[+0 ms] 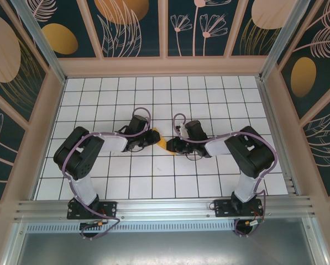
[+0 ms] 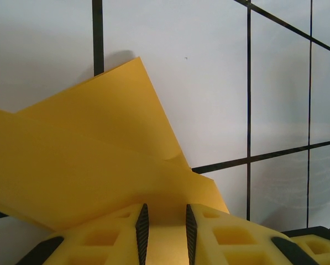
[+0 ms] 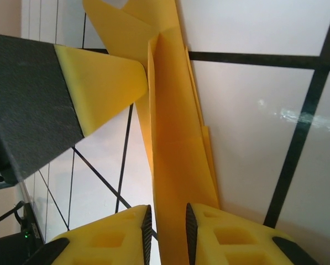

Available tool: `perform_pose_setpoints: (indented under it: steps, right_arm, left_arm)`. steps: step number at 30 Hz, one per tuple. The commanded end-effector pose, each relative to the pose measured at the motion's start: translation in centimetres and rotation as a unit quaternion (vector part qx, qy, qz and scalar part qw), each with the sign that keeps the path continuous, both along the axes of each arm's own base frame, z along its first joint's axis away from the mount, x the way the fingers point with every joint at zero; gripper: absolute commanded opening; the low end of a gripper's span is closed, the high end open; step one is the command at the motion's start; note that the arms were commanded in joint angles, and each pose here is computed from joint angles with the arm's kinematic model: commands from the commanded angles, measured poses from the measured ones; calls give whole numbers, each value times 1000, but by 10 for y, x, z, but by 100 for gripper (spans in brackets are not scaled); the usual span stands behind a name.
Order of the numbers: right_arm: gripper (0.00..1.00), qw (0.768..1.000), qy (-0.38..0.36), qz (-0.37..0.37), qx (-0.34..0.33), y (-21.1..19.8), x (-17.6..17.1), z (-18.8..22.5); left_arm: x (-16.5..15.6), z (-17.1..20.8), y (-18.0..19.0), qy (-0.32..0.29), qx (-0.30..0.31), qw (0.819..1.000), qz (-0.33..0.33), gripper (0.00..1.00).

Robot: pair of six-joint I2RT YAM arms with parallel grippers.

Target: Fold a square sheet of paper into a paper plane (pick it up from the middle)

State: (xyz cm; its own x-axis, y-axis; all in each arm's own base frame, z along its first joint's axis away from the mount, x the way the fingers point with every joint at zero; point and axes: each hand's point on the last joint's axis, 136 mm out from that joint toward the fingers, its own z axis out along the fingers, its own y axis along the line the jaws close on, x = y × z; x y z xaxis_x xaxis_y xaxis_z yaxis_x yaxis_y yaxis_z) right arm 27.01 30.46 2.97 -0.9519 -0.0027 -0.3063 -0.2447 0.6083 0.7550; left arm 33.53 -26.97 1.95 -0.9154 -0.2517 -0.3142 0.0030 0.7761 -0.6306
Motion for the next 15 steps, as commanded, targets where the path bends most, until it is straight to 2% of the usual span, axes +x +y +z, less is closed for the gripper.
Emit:
perform_pose_setpoints:
  steps: [1, 7, 15]
  right_arm:
    - [21, 1000, -5, 1, -5, -2, 4, 5]
    - [8, 1000, 17, -20, -4, -10, 2, -6]
    - [6, 997, 57, -48, 3, -21, -4, -22]
  left_arm:
    - [-7, -26, 10, 28, 35, 999, 1, 29]
    - [-2, -12, 6, 13, 25, 1000, 0, 29]
    - [13, 33, -5, -44, -14, 999, -3, 38]
